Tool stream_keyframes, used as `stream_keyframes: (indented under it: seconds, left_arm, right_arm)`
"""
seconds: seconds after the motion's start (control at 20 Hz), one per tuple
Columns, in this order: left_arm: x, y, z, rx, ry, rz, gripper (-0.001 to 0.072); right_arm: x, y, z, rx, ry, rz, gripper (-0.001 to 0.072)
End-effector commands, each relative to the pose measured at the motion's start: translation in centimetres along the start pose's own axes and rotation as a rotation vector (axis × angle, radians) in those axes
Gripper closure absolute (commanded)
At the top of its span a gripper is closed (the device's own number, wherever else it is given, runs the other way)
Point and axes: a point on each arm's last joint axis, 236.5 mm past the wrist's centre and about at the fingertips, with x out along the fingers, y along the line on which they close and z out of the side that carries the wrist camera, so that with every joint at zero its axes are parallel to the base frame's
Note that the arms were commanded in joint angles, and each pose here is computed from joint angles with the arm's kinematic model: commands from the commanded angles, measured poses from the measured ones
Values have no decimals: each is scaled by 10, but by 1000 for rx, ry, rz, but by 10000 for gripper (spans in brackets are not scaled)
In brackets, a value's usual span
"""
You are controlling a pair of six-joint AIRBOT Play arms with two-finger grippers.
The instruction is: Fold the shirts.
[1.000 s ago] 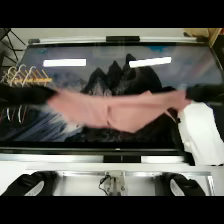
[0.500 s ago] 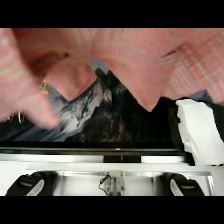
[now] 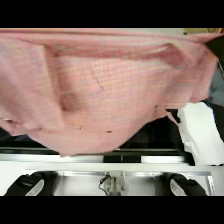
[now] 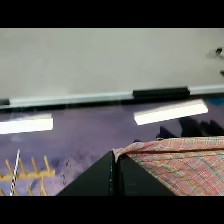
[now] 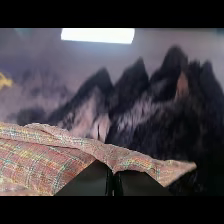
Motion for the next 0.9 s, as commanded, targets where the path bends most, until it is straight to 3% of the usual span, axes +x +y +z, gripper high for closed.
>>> stream_keyframes:
  seconds: [0.0, 0.2, 0.4, 0.6, 0.85]
  left_arm:
    - [87, 9, -70, 17, 256, 39, 681]
    - [194, 6, -131, 25, 434, 29, 681]
    - [288, 2, -179, 13, 463, 23, 681]
    - [348, -6, -237, -9, 519, 4, 680]
    - [371, -24, -343, -190, 780, 5, 678]
  right_arm:
    - [96, -40, -38, 101, 255, 9, 665]
    - [220, -94, -80, 215, 403, 0, 665]
    - [317, -137, -56, 315, 170, -23, 665]
    - [379, -130, -77, 330, 147, -5, 665]
    - [433, -91, -132, 288, 252, 27, 664]
